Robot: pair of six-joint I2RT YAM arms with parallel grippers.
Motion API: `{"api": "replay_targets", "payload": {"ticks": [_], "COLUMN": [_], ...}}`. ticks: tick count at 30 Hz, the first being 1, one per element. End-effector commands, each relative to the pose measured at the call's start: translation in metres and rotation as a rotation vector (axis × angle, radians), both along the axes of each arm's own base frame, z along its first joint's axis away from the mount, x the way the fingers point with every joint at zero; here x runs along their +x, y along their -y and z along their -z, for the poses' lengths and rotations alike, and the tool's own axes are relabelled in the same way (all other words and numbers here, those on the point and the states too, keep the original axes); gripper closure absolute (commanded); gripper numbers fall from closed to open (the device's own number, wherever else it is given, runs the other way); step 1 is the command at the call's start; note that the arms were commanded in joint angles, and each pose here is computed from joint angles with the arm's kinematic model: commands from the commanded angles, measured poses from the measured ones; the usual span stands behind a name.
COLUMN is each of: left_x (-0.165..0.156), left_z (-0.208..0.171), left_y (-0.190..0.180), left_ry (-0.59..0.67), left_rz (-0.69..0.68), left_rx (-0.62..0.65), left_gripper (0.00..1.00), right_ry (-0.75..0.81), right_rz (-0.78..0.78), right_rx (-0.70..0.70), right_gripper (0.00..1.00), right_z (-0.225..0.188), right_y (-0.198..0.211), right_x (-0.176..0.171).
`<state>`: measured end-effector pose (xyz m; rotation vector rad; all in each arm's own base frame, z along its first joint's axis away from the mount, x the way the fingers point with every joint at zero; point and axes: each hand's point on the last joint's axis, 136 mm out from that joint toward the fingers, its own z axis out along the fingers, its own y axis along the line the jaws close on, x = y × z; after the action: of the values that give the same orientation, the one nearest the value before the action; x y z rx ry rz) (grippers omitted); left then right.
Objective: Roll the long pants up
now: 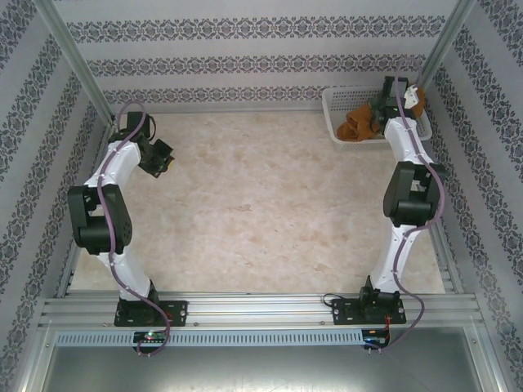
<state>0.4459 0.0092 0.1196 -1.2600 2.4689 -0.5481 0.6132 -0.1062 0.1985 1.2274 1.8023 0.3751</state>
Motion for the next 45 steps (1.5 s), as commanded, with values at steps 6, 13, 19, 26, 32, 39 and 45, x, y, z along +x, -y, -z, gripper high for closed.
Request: {"api": "replay_targets", "payload": {"ticks": [6,13,19,26,32,39,45], "left_x": [0.023,0.029,0.026,0.014,0.005,-0.021,-0.048], "left_z": [0.009,0.003,-0.007,-0.008,-0.016,-0.056,-0.073], "left_y": [-0.016,-0.016,-0.015,-0.004,-0.007,-0.03,-0.041], "left_ry": [0.005,0.028,0.063,0.097,0.129,0.211,0.224], "left_rz": [-0.001,0.007,0.017,0.007,0.018,0.058,0.045], "left_rx": [0.034,0.031,0.029,-0.027,0.005,0.21,0.298], "left_gripper": [1.0,1.0,1.0,1.0,1.0,1.0,1.0], "right_ry": [0.219,-0.011,-0.228,-0.371,-0.115,-0.064,-0.073], "right_rz": [0.06,0.025,0.015,-0.028,-0.141,-0.348,-0.299], "right_rx": [-0.024,-0.161,-0.253,-0.39,-0.438,-0.439,-0.303], "right_gripper": [1.0,0.88,0.3,0.09,1.0,1.0,0.99], "right_z": [-0.036,0.0,0.007,-0.043,-0.1,-0.084,-0.012], "right_y": [0.012,0.015,0.032,0.045,0.027,0.0,0.031], "right_x": [0.076,0.062,0.005,-0.064,-0.059,0.017,0.055]}}
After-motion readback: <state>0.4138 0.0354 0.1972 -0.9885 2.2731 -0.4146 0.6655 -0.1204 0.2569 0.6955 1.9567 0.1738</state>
